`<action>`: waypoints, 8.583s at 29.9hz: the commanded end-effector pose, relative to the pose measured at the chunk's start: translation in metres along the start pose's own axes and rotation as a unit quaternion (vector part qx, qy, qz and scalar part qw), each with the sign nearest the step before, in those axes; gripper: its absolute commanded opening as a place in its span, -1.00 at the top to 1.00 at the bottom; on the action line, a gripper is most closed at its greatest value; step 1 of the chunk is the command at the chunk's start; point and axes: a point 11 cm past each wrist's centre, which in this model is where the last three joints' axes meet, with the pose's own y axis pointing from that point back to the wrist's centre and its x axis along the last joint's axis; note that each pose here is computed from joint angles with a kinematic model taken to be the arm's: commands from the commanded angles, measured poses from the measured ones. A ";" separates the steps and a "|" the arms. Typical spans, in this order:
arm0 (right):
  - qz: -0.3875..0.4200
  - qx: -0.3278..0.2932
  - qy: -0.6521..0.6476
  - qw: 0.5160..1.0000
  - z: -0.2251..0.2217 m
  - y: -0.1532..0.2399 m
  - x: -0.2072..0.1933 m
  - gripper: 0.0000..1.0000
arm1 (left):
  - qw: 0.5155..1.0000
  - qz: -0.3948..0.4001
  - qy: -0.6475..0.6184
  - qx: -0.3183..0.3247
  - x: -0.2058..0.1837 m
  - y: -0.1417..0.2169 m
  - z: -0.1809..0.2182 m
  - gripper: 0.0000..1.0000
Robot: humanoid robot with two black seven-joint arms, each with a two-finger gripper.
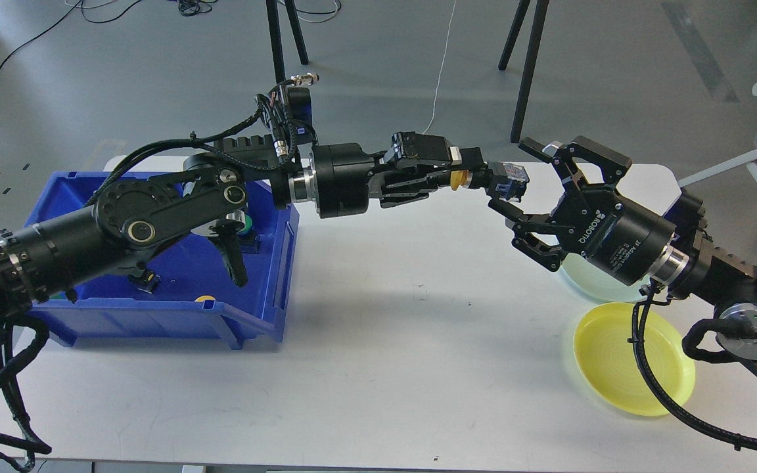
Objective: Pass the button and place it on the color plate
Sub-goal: 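Close the right gripper on the button held by the left gripper, then carry the button with the right gripper down onto the yellow plate, then release the button on the yellow plate and raise the right gripper, then lower the left gripper into the bin and grasp a green-capped button, then lift the green button and extend the left gripper toward the right gripper, then grasp the green button from the left gripper with the right gripper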
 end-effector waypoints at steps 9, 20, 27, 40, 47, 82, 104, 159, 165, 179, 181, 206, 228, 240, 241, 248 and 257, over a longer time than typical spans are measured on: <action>0.009 -0.007 0.006 1.000 0.000 0.001 0.002 1.00 | 1.000 0.000 0.000 0.000 0.000 0.000 0.000 0.89; 0.024 -0.005 0.009 1.000 -0.002 0.003 0.006 1.00 | 1.000 0.004 0.004 -0.006 0.001 -0.001 0.002 -0.47; 0.070 -0.002 -0.010 0.997 0.012 0.028 0.016 1.00 | 1.000 0.011 0.009 -0.010 0.004 0.002 0.003 -0.54; 0.325 -0.005 -0.160 0.932 0.128 0.207 0.019 1.00 | 0.992 0.123 0.022 -0.027 0.058 0.075 0.017 -0.58; 0.399 0.044 -0.253 0.880 0.167 0.228 0.028 1.00 | 0.973 0.121 -0.121 0.154 0.080 0.178 0.006 -0.59; 0.228 0.202 -0.231 0.924 0.031 0.122 0.066 -0.95 | 0.796 -0.045 -0.207 0.568 0.045 0.362 -0.127 -0.59; 0.181 0.209 -0.199 0.940 -0.010 0.093 0.069 -0.95 | 0.796 -0.049 -0.182 0.575 0.037 0.346 -0.162 -0.59; 0.199 0.197 -0.205 0.938 0.003 0.105 0.069 -0.97 | 0.896 0.121 -0.163 0.394 0.068 0.318 -0.070 0.89; 0.197 0.152 -0.147 0.957 -0.004 0.110 0.067 -0.98 | 0.951 0.144 -0.126 0.244 0.053 0.270 -0.018 0.89; 0.127 0.033 0.083 0.988 -0.023 0.080 0.045 -0.97 | 0.998 0.059 0.012 -0.030 0.007 0.064 0.004 0.86; 0.115 0.028 0.098 0.988 -0.028 0.074 0.042 -0.97 | 0.998 0.054 0.020 -0.035 0.002 0.056 0.002 0.87; -0.065 0.029 0.123 0.990 -0.004 -0.038 -0.017 -0.95 | 0.997 0.064 0.034 -0.034 0.008 0.057 -0.001 0.87; -0.059 0.089 0.066 0.992 0.015 -0.069 -0.020 -0.81 | 0.996 0.068 0.040 -0.038 0.009 0.057 0.001 0.86; -0.061 0.120 0.061 0.989 0.010 -0.073 -0.021 0.05 | 0.996 0.072 0.039 -0.036 0.012 0.059 0.000 0.86; -0.061 0.121 0.062 0.989 0.009 -0.073 -0.021 0.12 | 0.996 0.073 0.038 -0.035 0.013 0.059 0.000 0.86; -0.058 0.120 0.070 0.989 0.006 -0.074 -0.017 0.60 | 0.996 0.072 0.038 -0.035 0.012 0.059 0.000 0.86; -0.058 0.116 0.077 0.989 0.005 -0.076 -0.015 0.76 | 0.996 0.072 0.038 -0.036 0.012 0.058 0.000 0.56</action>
